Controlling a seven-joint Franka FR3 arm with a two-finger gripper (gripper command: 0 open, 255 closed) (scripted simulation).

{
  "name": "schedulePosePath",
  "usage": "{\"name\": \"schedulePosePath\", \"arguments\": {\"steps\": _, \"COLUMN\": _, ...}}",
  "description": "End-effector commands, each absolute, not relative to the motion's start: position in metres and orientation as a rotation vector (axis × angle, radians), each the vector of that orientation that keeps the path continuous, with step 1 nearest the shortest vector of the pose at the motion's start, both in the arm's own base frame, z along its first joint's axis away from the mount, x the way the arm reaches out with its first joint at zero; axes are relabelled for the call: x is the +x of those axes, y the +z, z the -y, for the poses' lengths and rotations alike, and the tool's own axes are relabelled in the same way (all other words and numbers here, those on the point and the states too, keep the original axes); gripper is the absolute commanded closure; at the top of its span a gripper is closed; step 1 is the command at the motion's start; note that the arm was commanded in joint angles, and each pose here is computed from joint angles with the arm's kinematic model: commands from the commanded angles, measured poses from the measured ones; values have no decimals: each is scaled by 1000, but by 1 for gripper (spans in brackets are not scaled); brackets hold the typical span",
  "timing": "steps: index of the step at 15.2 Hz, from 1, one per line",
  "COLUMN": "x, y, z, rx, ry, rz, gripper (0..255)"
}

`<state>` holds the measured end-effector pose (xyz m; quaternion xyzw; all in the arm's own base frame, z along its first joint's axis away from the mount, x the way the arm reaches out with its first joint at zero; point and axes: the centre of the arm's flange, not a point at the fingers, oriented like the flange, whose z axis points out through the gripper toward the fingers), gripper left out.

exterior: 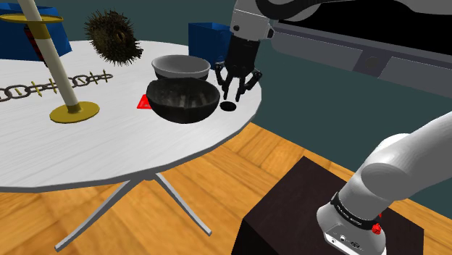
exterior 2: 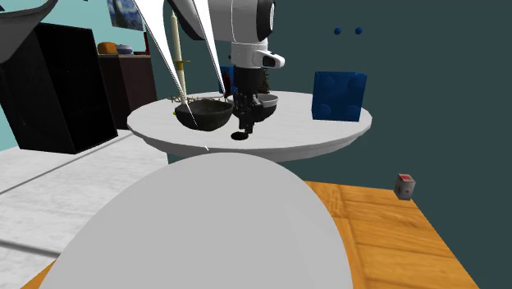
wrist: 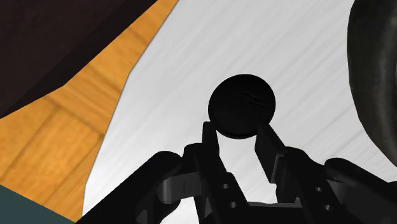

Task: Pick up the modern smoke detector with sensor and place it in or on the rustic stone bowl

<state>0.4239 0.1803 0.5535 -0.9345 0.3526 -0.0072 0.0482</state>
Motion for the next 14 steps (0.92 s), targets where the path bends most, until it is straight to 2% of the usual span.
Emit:
{"name": "schedulePosePath", "arguments": {"steps": 1, "x": 424, "y": 553, "z": -180, "rx": -2849, "ry": -22, "rz": -1075, "gripper": 255}}
{"name": "schedulePosePath", "arguments": {"steps": 8, "x": 424, "y": 553, "z": -180, "rx": -2849, "ry": -22, "rz": -1075, "gripper": 255}}
{"name": "schedulePosePath", "arguments": {"steps": 9, "x": 424, "y": 553, "z": -180, "rx": -2849, "ry": -22, "rz": -1075, "gripper": 0}}
{"name": "schedulePosePath", "arguments": {"steps": 11, "x": 439, "y": 568, "z": -182, "rx": -2736, "ry": 243, "rz": -1257, "gripper": 0}}
{"name": "schedulePosePath", "arguments": {"steps": 14, "x": 438, "y": 552, "z": -185, "rx": -2736, "ry": 243, "rz": -1257, "gripper": 0}}
